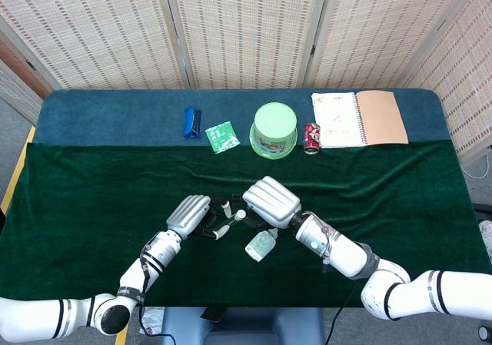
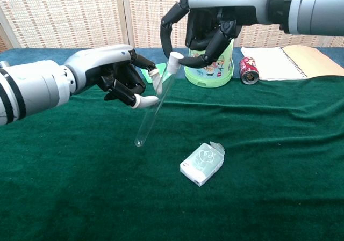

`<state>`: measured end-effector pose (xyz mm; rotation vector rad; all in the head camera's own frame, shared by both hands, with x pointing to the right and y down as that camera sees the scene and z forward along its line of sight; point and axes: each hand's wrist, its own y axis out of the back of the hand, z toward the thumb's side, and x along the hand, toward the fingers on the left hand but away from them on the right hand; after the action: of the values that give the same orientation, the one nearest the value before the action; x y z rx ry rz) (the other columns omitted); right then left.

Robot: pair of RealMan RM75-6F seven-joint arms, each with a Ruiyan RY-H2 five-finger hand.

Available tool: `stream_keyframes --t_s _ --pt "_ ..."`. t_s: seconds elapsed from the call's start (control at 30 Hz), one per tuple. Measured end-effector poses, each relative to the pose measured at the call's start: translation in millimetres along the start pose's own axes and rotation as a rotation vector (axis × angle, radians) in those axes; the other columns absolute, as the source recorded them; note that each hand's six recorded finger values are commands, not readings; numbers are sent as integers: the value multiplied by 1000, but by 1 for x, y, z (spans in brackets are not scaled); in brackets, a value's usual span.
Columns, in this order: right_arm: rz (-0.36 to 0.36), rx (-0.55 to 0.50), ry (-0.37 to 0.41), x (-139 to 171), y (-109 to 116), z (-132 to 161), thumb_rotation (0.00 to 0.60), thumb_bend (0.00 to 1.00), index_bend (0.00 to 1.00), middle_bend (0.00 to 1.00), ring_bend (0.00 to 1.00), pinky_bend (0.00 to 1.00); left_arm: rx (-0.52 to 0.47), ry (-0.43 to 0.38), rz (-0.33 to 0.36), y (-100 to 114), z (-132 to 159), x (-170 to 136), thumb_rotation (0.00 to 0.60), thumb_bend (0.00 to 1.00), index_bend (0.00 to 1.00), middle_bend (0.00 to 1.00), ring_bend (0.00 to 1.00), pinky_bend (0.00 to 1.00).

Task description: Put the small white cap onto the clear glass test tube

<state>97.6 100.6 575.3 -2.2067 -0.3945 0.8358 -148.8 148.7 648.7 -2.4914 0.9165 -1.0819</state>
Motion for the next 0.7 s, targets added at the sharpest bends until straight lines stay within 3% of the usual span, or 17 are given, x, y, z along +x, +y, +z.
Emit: stream_keyframes --t_s 0.13,0.4,0.7 --pt "-2 -4 -2 0 0 -1 600 653 399 963 1000 1000 5 2 -2 -1 0 0 600 498 702 910 865 878" --pt "-6 -16 -3 0 -1 -2 600 409 139 963 1000 1000 15 5 -2 -2 -2 0 600 499 702 910 864 878" --pt "-40 -32 -21 7 10 -7 600 384 88 963 1000 1000 47 23 20 6 -11 -2 600 498 702 910 864 878"
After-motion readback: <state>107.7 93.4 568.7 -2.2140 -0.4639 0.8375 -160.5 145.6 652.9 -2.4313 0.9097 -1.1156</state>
